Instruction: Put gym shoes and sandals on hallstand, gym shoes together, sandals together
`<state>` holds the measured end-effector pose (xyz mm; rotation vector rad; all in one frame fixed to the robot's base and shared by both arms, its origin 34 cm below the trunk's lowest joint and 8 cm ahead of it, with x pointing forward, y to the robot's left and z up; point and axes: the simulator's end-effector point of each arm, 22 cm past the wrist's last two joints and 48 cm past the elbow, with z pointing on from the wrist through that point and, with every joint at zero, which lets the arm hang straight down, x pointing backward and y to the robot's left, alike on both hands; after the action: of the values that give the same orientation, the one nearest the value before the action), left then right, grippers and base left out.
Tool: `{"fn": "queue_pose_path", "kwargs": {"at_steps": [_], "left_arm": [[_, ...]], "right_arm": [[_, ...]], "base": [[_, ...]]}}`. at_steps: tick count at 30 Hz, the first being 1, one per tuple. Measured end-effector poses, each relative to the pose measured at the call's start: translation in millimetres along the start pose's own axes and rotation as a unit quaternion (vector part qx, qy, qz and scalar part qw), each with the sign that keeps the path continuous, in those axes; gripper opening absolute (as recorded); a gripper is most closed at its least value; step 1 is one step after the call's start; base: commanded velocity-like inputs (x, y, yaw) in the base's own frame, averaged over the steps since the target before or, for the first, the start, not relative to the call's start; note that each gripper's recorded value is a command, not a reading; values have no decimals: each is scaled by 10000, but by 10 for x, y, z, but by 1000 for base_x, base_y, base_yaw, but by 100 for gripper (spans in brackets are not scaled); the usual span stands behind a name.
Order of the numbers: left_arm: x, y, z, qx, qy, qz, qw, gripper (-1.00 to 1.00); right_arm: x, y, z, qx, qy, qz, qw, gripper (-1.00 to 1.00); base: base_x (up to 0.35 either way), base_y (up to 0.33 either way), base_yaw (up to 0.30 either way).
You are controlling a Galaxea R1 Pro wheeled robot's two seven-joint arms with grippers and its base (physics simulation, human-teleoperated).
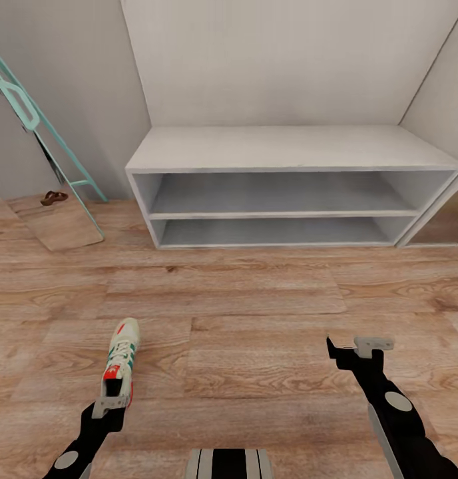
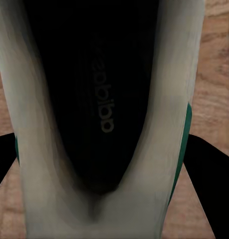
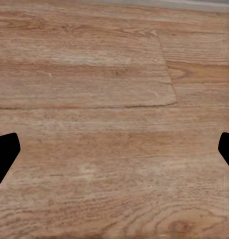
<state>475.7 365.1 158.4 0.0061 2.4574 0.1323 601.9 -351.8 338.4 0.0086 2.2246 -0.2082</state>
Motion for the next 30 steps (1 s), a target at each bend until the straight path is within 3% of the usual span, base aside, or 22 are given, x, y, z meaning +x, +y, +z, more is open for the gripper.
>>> {"fn": "queue_pose_path", "kwargs": {"at_steps": [11, 19, 30], "left_arm": [[116, 167, -307, -187, -199, -149, 9995, -100], [63, 161, -483, -209, -534, -186, 9982, -100], [180, 194, -756, -229, -691, -167, 9972, -100]], "right_arm": [[1048, 39, -291, -78, -62, -16, 9999, 100], [1548, 58, -484, -107, -84, 23, 9999, 100], [2173, 96, -855, -136, 14, 98, 9999, 100]], "base": [[0, 0, 0], [0, 0, 0], [0, 0, 0]]}}
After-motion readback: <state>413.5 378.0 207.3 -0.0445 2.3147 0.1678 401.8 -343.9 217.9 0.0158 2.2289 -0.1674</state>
